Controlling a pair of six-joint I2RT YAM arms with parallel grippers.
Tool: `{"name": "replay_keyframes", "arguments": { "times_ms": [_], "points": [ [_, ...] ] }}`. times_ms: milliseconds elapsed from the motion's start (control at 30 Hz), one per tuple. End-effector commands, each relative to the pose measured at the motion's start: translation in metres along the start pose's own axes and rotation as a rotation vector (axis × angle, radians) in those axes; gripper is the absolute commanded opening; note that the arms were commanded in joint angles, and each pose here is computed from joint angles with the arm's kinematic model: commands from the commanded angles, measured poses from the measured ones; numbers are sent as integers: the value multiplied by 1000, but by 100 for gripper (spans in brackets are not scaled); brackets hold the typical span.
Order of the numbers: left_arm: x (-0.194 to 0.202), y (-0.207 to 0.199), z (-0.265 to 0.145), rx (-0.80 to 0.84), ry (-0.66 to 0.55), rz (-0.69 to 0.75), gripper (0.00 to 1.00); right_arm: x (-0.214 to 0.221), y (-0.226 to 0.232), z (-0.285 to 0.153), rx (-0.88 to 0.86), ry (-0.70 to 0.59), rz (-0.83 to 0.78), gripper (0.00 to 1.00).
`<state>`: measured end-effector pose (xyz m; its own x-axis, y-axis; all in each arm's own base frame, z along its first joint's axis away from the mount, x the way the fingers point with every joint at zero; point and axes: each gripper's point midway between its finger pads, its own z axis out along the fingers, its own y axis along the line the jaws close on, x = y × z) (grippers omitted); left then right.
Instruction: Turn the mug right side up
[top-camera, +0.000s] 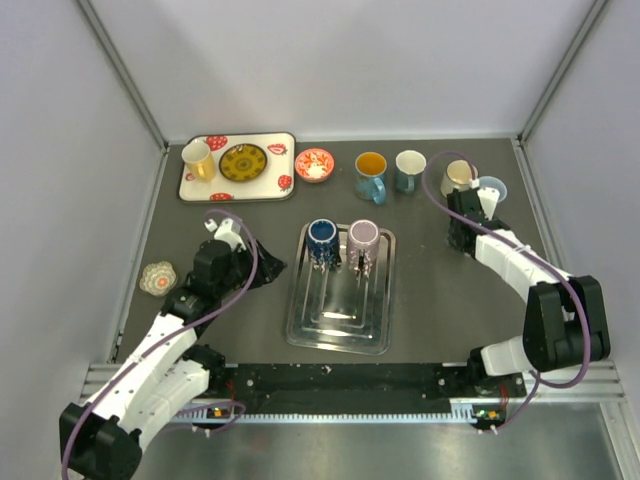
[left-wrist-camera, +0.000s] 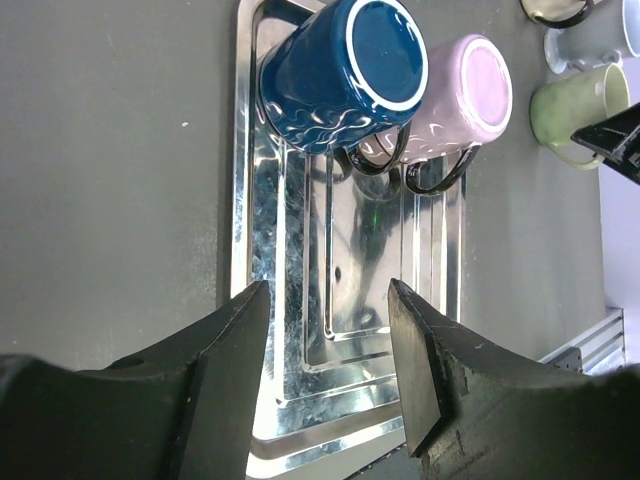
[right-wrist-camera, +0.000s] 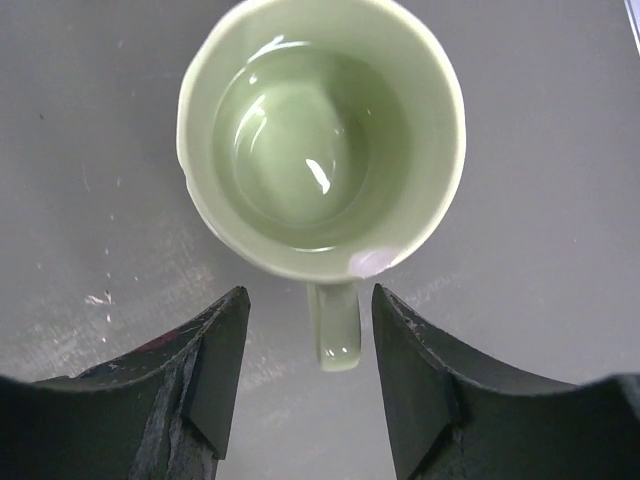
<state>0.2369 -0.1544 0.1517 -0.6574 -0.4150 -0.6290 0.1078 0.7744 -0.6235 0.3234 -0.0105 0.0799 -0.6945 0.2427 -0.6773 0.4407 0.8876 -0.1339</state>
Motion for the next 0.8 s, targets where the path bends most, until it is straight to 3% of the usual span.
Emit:
{"name": "replay_keyframes", "arguments": {
  "times_ms": [0, 267, 467, 767],
  "points": [
    [-8, -11, 1, 59, -31, 19, 55, -20, -5, 4, 30, -91, 49, 52],
    [-3, -12, 3, 79, -15, 6, 54, -20, -8, 11, 42, -90, 60, 47],
    [-2, -13, 2, 84, -14, 11, 54, -16, -9, 13, 40, -82, 60, 35],
    [0, -12, 2, 83, -6, 15, 53, -4, -12, 16, 56, -36, 55, 5]
  ]
}}
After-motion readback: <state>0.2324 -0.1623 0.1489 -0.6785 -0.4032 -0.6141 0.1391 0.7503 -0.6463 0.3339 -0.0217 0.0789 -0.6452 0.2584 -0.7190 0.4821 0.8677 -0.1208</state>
